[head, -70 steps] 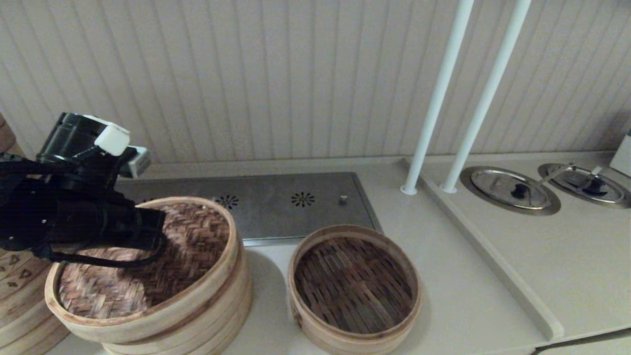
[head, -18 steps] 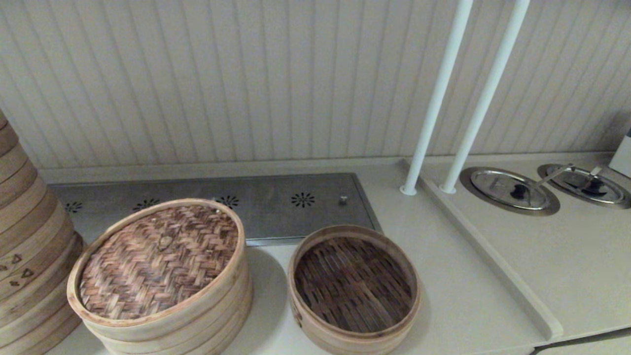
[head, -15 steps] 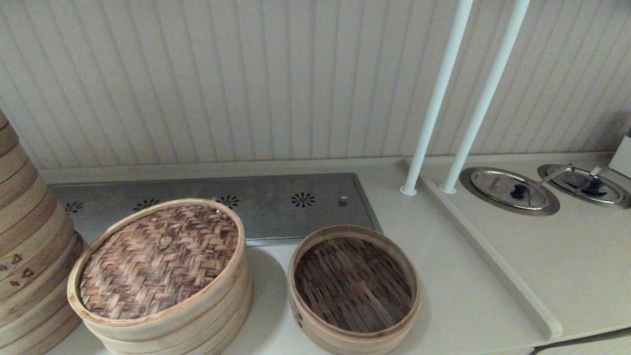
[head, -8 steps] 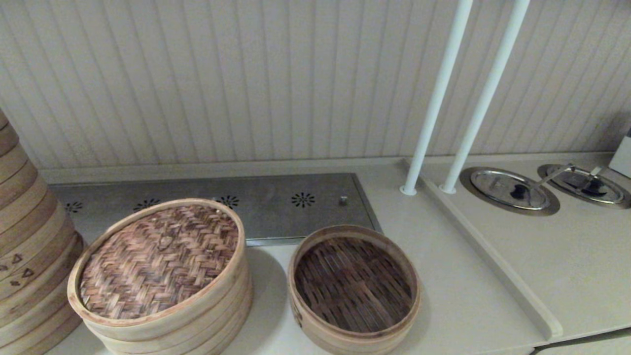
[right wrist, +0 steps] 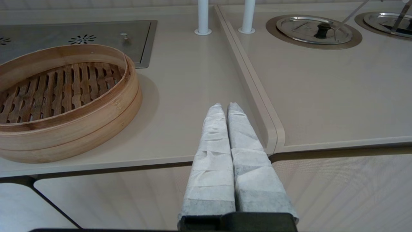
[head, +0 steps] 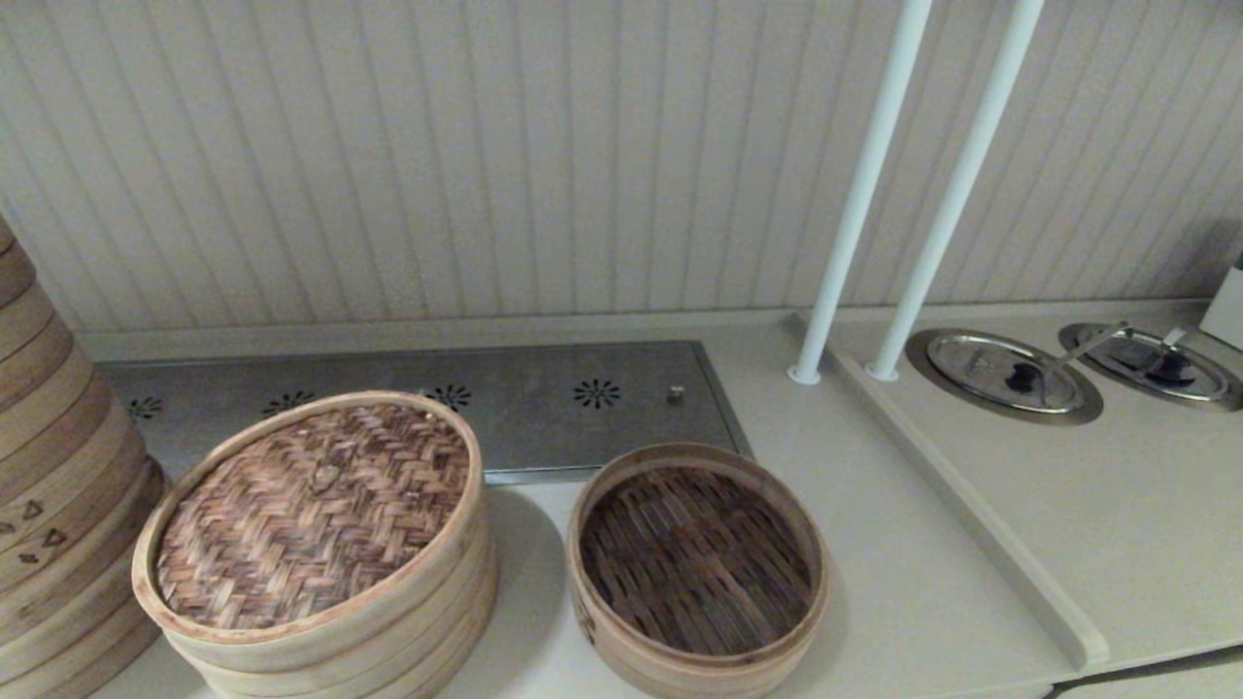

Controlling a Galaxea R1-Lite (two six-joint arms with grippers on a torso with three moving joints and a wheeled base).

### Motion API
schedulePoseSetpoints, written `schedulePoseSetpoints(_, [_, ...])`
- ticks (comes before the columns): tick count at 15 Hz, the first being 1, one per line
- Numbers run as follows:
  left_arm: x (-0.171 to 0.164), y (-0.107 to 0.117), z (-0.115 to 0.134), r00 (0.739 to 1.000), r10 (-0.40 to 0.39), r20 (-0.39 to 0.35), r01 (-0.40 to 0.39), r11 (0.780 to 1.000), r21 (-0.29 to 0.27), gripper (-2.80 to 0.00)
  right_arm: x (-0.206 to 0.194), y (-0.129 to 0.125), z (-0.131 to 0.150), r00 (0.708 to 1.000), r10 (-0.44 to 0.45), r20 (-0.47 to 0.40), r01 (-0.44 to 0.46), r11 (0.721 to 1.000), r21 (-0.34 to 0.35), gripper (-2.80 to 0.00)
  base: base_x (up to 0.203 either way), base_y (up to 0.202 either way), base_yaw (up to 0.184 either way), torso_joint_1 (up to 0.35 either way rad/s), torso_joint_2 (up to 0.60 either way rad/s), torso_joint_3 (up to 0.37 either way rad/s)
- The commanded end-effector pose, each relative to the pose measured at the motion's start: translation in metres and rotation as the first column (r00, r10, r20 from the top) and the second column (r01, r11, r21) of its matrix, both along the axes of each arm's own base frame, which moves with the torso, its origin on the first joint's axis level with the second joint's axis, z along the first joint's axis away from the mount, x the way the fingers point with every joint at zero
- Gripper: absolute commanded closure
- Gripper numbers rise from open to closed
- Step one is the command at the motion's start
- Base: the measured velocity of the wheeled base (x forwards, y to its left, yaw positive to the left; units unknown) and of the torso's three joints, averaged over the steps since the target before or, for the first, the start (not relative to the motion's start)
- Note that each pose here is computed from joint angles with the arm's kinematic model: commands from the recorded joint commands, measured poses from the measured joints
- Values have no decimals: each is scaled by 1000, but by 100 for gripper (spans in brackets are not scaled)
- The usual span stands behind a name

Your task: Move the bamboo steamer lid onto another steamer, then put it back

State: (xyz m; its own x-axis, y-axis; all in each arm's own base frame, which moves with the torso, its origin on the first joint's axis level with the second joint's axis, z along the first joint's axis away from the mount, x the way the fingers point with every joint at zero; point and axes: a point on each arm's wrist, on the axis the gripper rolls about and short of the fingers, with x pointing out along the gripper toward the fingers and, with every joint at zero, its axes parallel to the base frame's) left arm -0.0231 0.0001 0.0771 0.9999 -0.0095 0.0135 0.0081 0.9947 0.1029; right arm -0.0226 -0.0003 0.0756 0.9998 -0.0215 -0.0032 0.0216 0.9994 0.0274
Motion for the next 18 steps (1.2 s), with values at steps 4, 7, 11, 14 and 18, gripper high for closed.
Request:
schedulePoseSetpoints(4, [0,0,-1,1000,-9,-3,9,1000,3,0,0,0,-1,1000,0,-4,0,1000,0,0,0,0,0,0,0,0])
schedulePoseSetpoints(7, [0,0,-1,1000,-7,-3,7,1000,6,0,0,0,-1,1000,0,-4,0,1000,0,0,0,0,0,0,0,0])
schedulePoseSetpoints(11, [0,0,-1,1000,-7,-6,7,1000,-2,0,0,0,-1,1000,0,-4,0,1000,2,0,0,0,0,0,0,0])
schedulePoseSetpoints(14, [0,0,-1,1000,-7,-6,7,1000,-8,0,0,0,-1,1000,0,-4,0,1000,2,0,0,0,0,0,0,0])
schedulePoseSetpoints(18, [0,0,-1,1000,-8,-3,8,1000,-16,0,0,0,-1,1000,0,-3,0,1000,3,0,0,0,0,0,0,0])
